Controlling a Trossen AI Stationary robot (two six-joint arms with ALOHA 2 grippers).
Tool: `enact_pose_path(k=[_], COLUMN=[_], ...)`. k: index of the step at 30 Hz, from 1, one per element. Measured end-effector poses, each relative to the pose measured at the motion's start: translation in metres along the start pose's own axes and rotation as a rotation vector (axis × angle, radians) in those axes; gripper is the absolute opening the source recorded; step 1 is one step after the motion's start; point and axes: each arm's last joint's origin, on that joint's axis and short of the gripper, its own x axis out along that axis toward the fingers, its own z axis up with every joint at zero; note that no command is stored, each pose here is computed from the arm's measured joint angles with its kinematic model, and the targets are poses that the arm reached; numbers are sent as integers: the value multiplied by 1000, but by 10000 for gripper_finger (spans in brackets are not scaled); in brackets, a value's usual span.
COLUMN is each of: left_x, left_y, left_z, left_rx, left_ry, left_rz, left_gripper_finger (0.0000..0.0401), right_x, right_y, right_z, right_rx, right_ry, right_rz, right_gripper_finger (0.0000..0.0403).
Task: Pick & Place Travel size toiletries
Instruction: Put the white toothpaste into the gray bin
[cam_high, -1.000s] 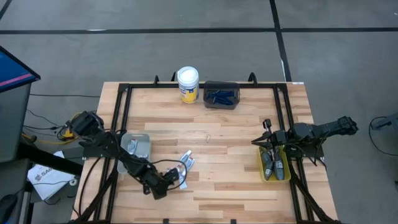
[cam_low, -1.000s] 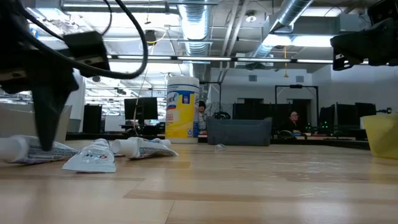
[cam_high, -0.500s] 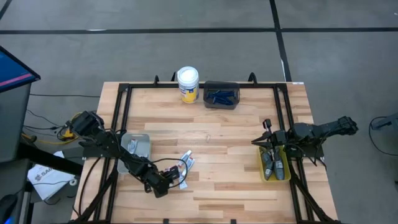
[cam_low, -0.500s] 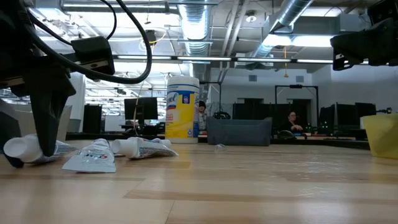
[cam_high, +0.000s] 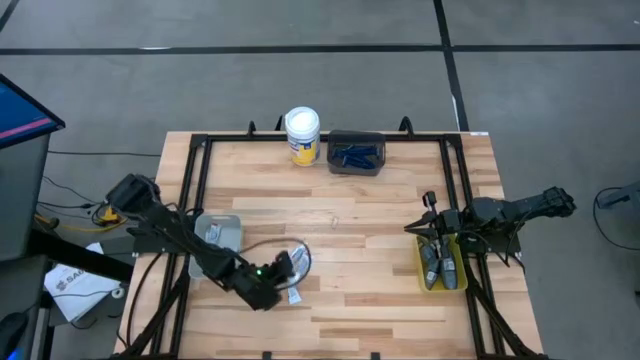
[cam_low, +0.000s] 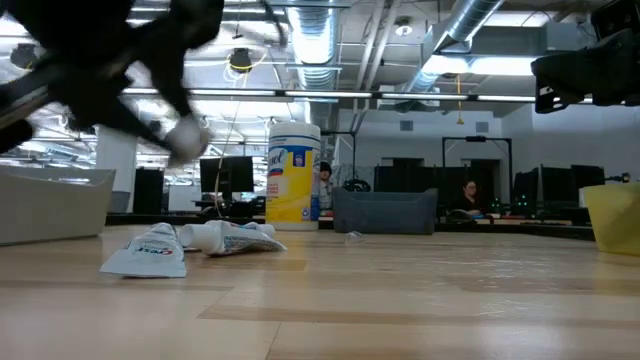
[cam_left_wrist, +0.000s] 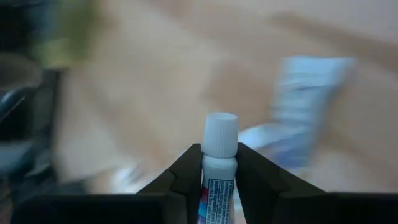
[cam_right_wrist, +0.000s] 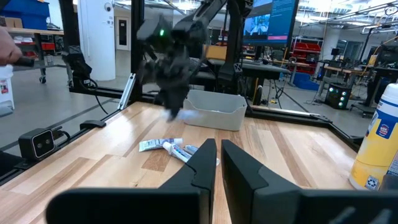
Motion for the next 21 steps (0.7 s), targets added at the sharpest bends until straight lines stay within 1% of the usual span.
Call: enact_pose_path(k=[1,3,6,8,10,13,17,19,21], left_x=[-5,-19,-42,-61,-79,-105,-131,-139,-146], left_y=[6,19,40,53,64,74,80,79,75], left_z=[-1,-3,-10,-16,-23,-38,-58,-68,-78], left_rx=[-29,-126,-334,-503,-657,-843,-1093,-1206,-1305], left_ry=[16,43,58,36,13,-40,-149,-212,-274], left_rz=[57,176,348,454,538,594,620,597,532], left_gripper_finger=[77,77,77,77,77,77,77,77,77], right_x=[0,0,0,0,0,0,0,0,0], right_y=[0,0,0,0,0,0,0,0,0], right_z=[0,0,0,0,0,0,0,0,0], right_rx=[0,0,0,0,0,0,0,0,0], right_ry=[0,0,0,0,0,0,0,0,0], right_rz=[0,1,0,1,0,0,0,1,1], right_gripper_finger=[17,17,17,17,17,17,17,17,17])
